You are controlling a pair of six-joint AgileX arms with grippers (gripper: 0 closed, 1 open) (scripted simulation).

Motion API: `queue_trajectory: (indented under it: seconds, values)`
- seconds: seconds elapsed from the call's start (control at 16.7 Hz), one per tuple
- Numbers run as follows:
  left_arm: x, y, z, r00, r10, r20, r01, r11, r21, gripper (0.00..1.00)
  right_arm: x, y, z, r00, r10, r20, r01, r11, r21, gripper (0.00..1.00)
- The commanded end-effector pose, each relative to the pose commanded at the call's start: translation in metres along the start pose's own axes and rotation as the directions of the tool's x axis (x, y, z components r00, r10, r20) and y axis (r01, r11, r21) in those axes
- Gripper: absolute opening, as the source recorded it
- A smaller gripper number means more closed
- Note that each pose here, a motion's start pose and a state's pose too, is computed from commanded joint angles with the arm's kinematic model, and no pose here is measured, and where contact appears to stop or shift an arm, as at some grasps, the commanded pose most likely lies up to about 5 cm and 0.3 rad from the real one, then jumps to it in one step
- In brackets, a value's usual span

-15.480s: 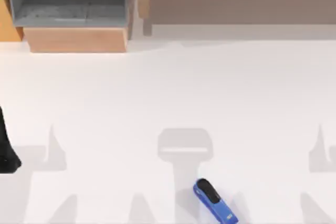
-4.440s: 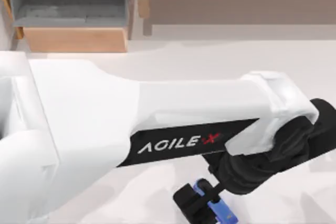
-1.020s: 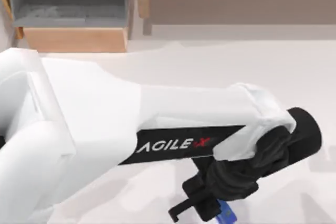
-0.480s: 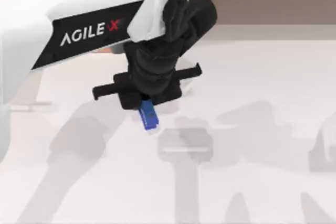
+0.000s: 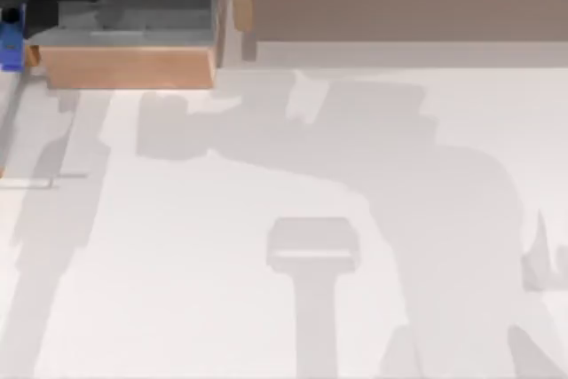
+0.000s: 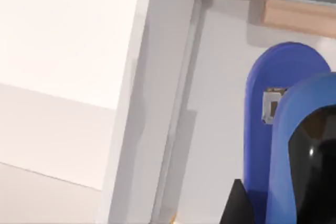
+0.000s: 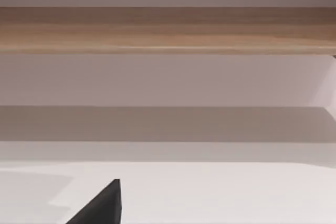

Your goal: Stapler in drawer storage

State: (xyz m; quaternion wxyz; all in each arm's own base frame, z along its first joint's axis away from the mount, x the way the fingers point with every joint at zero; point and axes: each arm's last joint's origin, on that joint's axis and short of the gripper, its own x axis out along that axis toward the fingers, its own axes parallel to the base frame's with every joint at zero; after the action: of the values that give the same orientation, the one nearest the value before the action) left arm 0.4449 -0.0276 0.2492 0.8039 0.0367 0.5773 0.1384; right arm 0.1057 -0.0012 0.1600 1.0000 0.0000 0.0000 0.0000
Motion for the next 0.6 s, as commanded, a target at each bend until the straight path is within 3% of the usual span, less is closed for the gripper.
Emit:
queue_trajectory:
  seconds: [0.18, 0.3, 0.42, 0.6]
  values:
    - [0.019, 0.090, 0.023, 0.999, -0.012, 0.045, 0.011, 0.999, 0.035, 0.00, 0.000, 0.000, 0.000, 1.000, 0.000, 0.000, 0.000, 1.000, 0.000, 1.00]
    - [0.046, 0.135, 0.026, 0.998, -0.054, 0.042, 0.051, 0.997, 0.061, 0.00, 0.000, 0.000, 0.000, 1.000, 0.000, 0.000, 0.000, 1.000, 0.000, 1.00]
    - [0.082, 0.161, 0.020, 0.992, -0.123, 0.003, 0.122, 0.988, 0.090, 0.00, 0.000, 0.000, 0.000, 1.000, 0.000, 0.000, 0.000, 1.000, 0.000, 1.00]
    - [0.129, 0.172, 0.001, 0.967, -0.234, -0.096, 0.244, 0.963, 0.113, 0.00, 0.000, 0.000, 0.000, 1.000, 0.000, 0.000, 0.000, 1.000, 0.000, 1.00]
